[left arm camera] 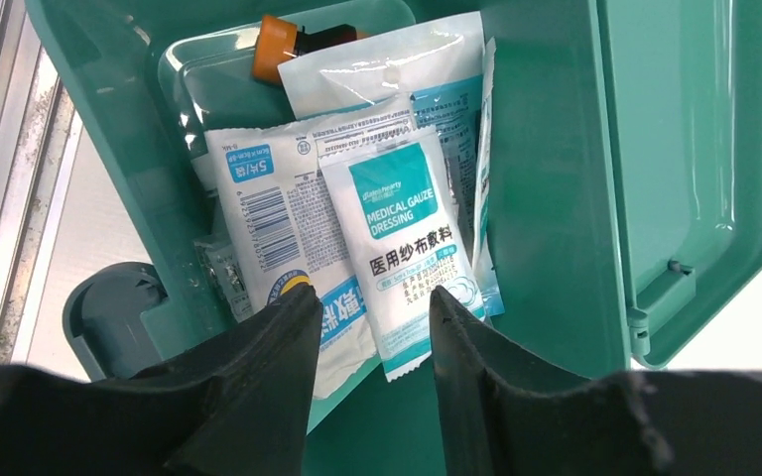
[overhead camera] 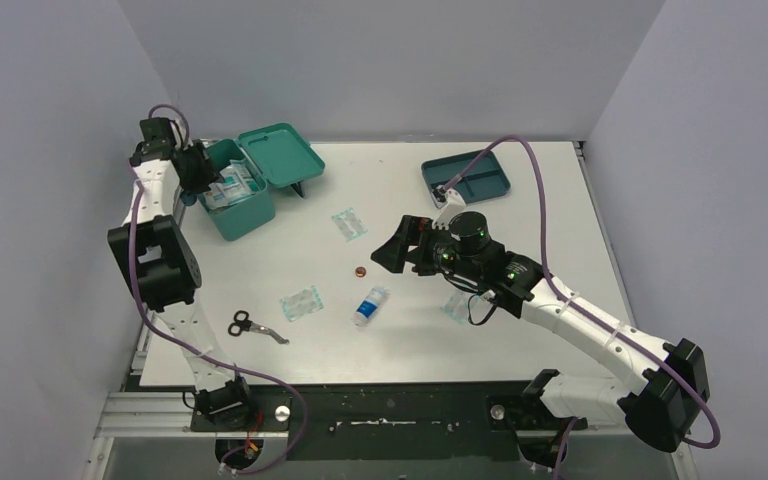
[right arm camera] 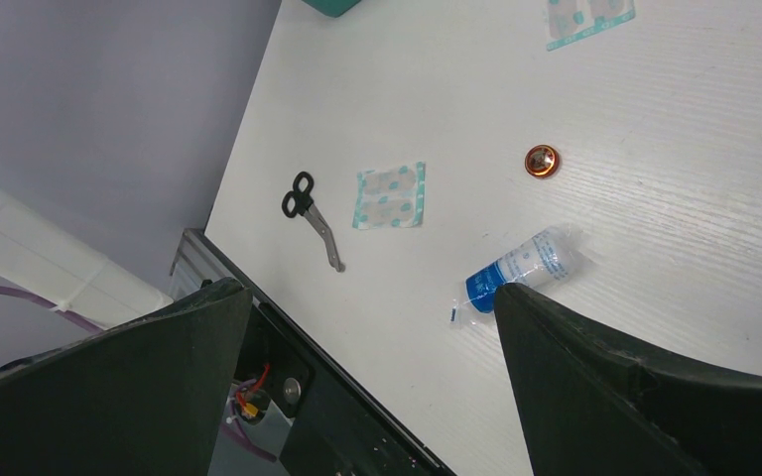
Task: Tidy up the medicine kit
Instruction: Place the medical item at the medicine box, then adjust the medical item in the medicine box.
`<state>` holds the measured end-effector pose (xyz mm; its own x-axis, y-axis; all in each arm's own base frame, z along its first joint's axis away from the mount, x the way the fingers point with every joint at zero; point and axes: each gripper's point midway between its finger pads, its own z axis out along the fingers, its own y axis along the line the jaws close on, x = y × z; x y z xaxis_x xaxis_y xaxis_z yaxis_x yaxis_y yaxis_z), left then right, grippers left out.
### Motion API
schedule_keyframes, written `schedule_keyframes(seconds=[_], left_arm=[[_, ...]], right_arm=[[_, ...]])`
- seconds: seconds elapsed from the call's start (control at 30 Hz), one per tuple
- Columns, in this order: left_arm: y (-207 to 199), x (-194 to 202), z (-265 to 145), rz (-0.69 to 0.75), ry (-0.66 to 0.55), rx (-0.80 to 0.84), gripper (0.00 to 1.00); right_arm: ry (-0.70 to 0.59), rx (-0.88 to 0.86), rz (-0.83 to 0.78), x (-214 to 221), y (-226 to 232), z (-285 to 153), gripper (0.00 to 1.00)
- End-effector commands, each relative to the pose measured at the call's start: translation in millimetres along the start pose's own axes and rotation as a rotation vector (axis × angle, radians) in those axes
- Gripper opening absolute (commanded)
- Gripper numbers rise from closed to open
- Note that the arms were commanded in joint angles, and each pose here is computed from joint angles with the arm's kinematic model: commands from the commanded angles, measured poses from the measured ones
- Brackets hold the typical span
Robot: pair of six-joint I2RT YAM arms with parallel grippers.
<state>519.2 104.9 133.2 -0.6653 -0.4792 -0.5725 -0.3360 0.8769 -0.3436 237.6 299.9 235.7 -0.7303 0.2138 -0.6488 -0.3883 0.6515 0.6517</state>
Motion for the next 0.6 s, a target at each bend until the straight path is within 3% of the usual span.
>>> schedule_keyframes(seconds=[0.0,0.57], left_arm=[[-2,-2,3,0.048,0.003,-0.024,0.43],[20,27,30,0.051,0.046,-0.159,0.48]], right_arm=[[-0.068,-0.055,-0.017,-20,19,-6,1.0],[-0.069,-0.052,-0.031,-21,19,-6,1.0]])
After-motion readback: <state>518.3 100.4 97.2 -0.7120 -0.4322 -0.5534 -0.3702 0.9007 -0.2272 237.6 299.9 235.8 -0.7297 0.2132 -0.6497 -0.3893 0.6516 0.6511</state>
